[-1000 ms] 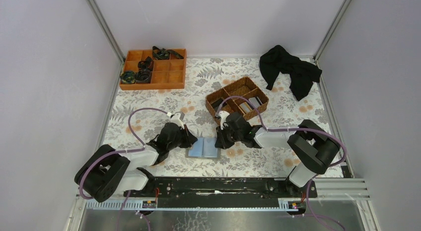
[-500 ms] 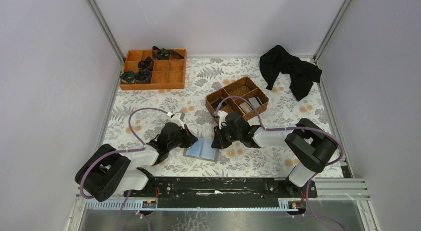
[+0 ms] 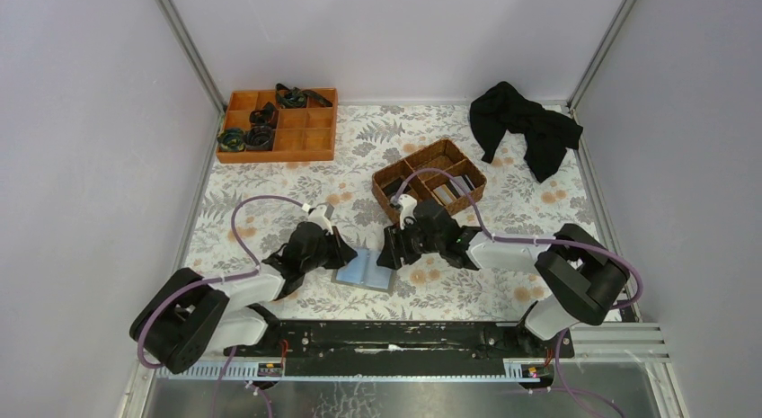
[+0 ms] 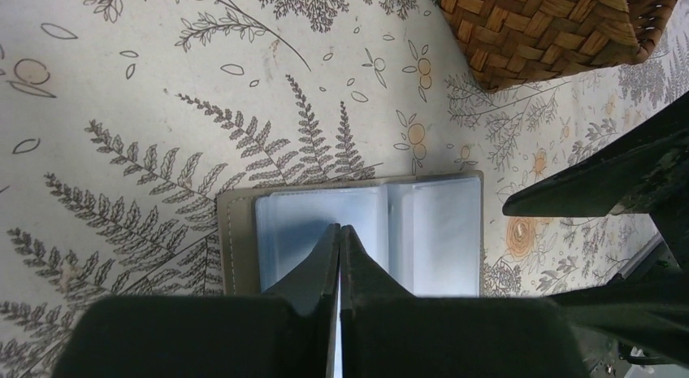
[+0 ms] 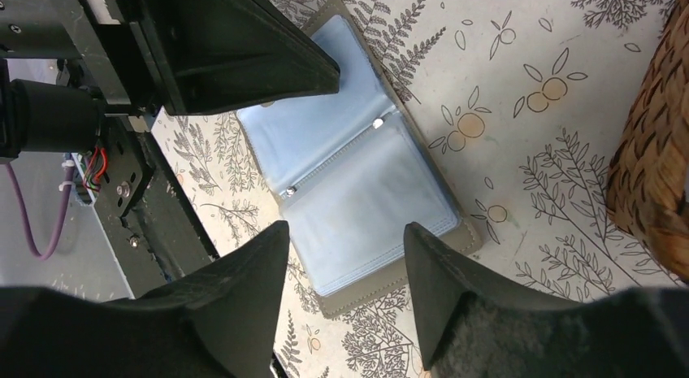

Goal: Take the credit cards out of the card holder

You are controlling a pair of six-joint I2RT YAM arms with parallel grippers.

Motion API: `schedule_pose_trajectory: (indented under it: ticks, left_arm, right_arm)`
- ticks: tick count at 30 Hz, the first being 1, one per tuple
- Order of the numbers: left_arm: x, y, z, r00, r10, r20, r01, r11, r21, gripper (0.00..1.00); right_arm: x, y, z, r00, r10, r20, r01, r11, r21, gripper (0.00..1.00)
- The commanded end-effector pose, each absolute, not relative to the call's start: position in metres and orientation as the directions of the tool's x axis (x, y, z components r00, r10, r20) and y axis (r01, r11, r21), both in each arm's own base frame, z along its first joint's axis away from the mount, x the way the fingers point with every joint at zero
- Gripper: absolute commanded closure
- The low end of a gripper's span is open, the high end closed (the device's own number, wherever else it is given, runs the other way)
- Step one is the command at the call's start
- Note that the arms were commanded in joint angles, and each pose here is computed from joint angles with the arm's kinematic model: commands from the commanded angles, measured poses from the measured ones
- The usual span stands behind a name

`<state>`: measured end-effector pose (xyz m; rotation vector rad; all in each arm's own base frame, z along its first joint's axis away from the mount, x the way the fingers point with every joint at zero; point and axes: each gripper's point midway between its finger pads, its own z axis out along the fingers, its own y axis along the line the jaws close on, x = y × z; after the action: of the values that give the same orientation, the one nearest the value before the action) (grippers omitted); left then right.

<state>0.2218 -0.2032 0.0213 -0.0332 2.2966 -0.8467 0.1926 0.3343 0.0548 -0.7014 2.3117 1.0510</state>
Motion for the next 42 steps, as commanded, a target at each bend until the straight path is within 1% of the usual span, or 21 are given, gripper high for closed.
schedule_pose_trajectory:
  ticks: [1,4,11,17,19,23,27,30,31,34,37,38,42]
  left_arm:
    - [0.224,-0.202,0.034,-0.756,-0.235,-0.611,0.212,0.795,-0.568,1.0]
    - [0.225,-0.202,0.042,-0.746,-0.237,-0.622,0.219,0.795,-0.566,1.0]
    - [0.222,-0.195,0.042,-0.744,-0.229,-0.628,0.21,0.812,-0.545,1.0]
    - [0.21,-0.182,0.021,-0.776,-0.208,-0.596,0.163,0.846,-0.507,1.0]
    - [0.205,-0.182,0.018,-0.788,-0.216,-0.577,0.153,0.839,-0.523,1.0]
    - [0.199,-0.181,0.011,-0.806,-0.226,-0.547,0.128,0.836,-0.534,1.0]
    - [0.196,-0.182,0.005,-0.82,-0.221,-0.527,0.117,0.837,-0.534,1.0]
    - [0.194,-0.183,-0.001,-0.833,-0.215,-0.51,0.111,0.838,-0.534,1.0]
    - [0.194,-0.183,-0.003,-0.838,-0.212,-0.502,0.108,0.839,-0.533,1.0]
    - [0.192,-0.185,-0.008,-0.849,-0.207,-0.487,0.103,0.838,-0.536,1.0]
    - [0.192,-0.186,-0.008,-0.849,-0.208,-0.486,0.104,0.836,-0.539,1.0]
    - [0.193,-0.186,-0.007,-0.847,-0.208,-0.489,0.105,0.836,-0.538,1.0]
    - [0.194,-0.186,-0.005,-0.842,-0.21,-0.497,0.111,0.834,-0.54,1.0]
  right_arm:
    - [0.187,0.336,0.061,-0.75,-0.221,-0.624,-0.622,0.555,0.552,0.42]
    - [0.182,0.337,0.053,-0.769,-0.217,-0.602,-0.607,0.544,0.579,0.46]
    - [0.174,0.335,0.042,-0.788,-0.213,-0.578,-0.589,0.534,0.606,0.47]
    - [0.174,0.336,0.036,-0.791,-0.219,-0.571,-0.586,0.539,0.605,0.47]
    - [0.174,0.337,0.034,-0.793,-0.218,-0.569,-0.585,0.536,0.609,0.47]
    - [0.177,0.342,0.035,-0.789,-0.215,-0.576,-0.591,0.522,0.615,0.53]
    - [0.181,0.348,0.037,-0.779,-0.226,-0.584,-0.605,0.512,0.61,0.55]
    - [0.184,0.354,0.045,-0.771,-0.224,-0.596,-0.617,0.494,0.612,0.59]
    - [0.185,0.356,0.047,-0.769,-0.222,-0.6,-0.62,0.49,0.613,0.62]
    - [0.186,0.359,0.052,-0.765,-0.224,-0.604,-0.626,0.478,0.616,0.81]
    - [0.186,0.362,0.06,-0.759,-0.224,-0.611,-0.635,0.461,0.619,0.92]
    - [0.186,0.363,0.063,-0.757,-0.222,-0.614,-0.637,0.457,0.621,0.94]
    - [0.187,0.367,0.075,-0.747,-0.215,-0.629,-0.65,0.433,0.625,0.97]
